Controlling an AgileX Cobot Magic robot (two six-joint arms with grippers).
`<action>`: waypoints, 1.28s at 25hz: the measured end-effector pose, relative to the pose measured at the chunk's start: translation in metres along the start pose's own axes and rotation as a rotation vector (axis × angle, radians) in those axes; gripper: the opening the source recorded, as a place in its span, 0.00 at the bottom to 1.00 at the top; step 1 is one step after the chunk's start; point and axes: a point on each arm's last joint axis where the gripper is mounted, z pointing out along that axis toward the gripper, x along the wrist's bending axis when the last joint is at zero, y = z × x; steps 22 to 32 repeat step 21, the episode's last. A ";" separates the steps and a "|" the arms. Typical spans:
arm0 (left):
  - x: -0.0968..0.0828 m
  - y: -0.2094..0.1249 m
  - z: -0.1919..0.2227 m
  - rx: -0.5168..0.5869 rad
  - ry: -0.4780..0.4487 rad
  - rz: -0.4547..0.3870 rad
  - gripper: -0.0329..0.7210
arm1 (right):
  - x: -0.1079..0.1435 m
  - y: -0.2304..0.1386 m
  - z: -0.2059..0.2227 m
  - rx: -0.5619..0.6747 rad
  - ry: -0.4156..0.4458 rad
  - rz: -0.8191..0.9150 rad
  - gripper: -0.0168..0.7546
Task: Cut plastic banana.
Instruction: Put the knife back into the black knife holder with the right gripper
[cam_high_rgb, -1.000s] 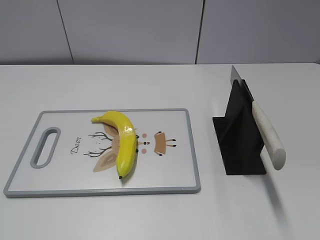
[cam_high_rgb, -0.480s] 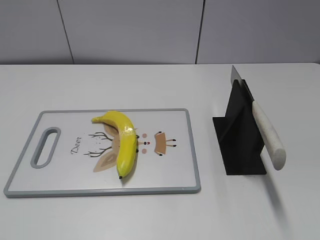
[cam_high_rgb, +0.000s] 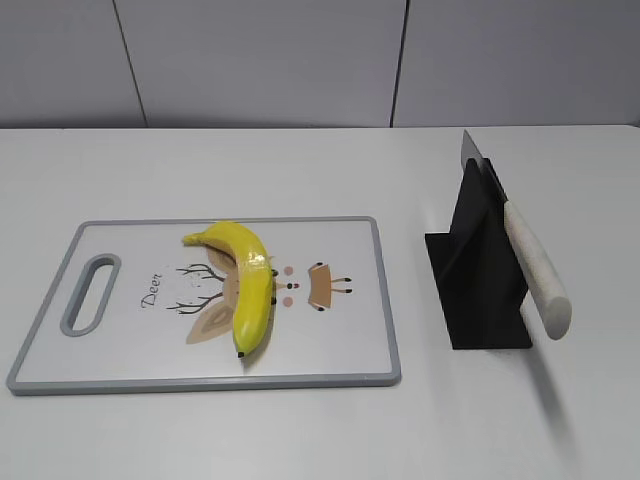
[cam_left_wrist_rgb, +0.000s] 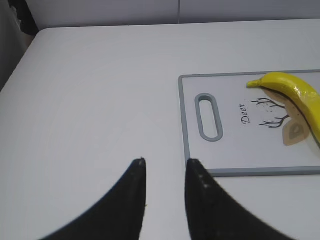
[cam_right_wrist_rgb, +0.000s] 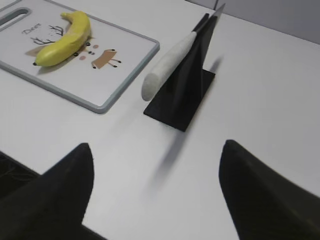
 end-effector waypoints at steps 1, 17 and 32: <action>0.000 0.000 0.000 0.000 0.000 0.000 0.38 | 0.000 0.000 0.000 0.002 -0.025 0.011 0.79; 0.000 0.000 0.000 0.000 0.000 0.000 0.36 | -0.002 0.001 0.001 0.013 -0.197 0.091 0.79; 0.000 0.000 0.000 0.000 0.000 0.000 0.36 | -0.002 0.001 0.001 0.013 -0.197 0.090 0.79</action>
